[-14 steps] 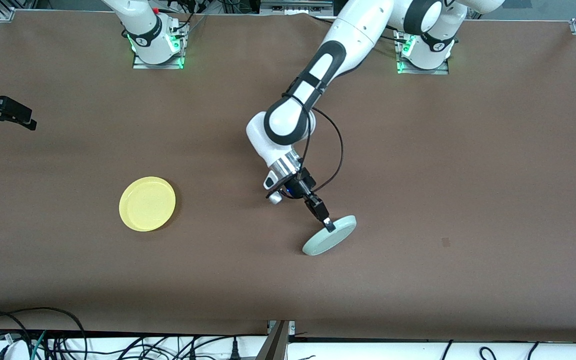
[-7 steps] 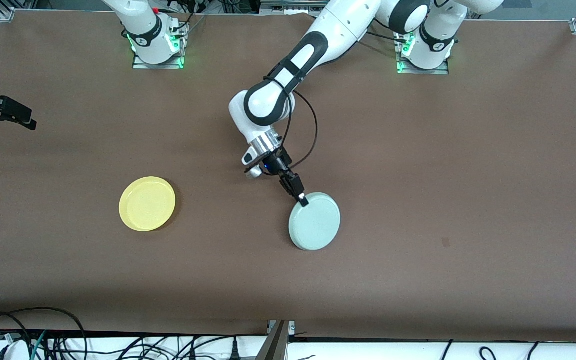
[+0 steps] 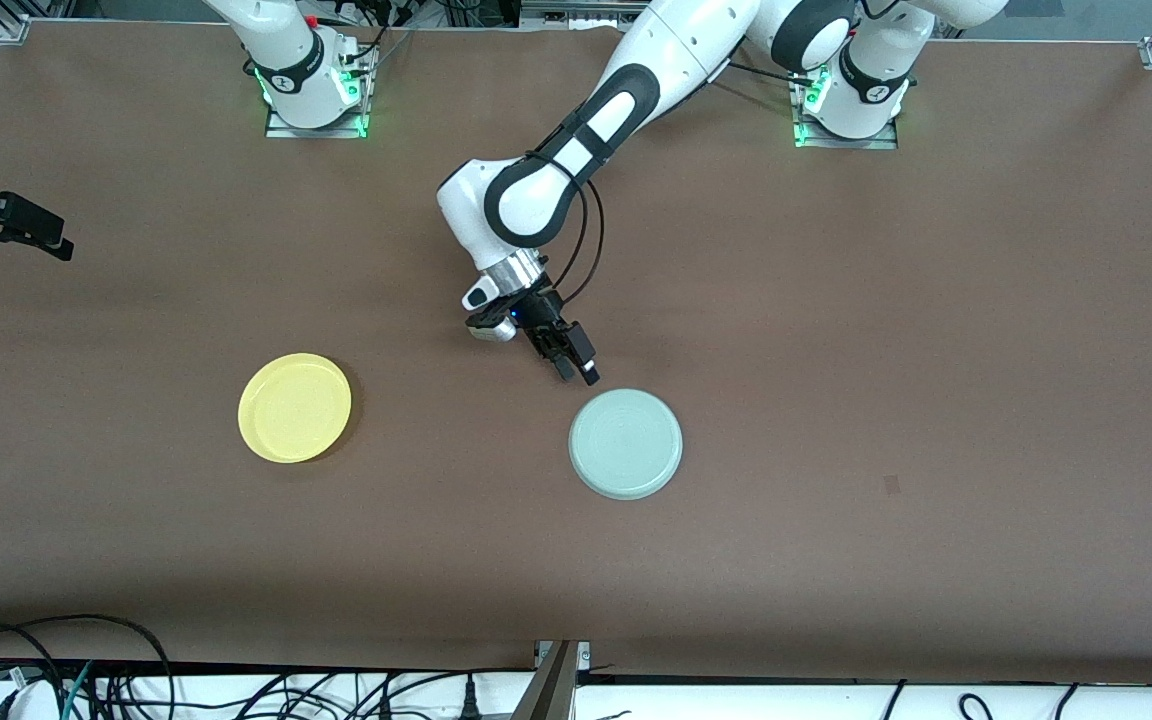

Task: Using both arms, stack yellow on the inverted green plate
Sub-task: 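Retract the left gripper while the right gripper reaches the yellow plate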

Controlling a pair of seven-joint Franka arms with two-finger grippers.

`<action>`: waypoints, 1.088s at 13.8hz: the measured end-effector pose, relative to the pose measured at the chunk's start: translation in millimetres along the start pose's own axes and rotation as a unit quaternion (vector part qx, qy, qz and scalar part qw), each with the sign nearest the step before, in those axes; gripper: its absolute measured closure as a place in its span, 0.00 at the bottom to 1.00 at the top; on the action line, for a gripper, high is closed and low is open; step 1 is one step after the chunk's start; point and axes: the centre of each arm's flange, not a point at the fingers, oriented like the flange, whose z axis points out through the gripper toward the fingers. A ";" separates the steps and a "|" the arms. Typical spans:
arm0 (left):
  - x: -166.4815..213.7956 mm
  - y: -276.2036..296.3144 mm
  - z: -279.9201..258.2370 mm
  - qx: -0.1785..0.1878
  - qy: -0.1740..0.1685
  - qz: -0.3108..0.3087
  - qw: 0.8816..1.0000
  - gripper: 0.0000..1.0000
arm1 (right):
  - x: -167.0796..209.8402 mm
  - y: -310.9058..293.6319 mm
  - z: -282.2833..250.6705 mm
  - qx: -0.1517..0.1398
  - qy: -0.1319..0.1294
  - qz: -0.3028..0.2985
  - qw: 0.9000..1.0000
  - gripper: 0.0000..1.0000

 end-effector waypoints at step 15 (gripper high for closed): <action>-60.5 -573.3 131.4 -0.329 -0.152 -0.240 0.901 0.00 | 86.3 45.8 213.9 0.067 -0.002 0.100 0.993 0.00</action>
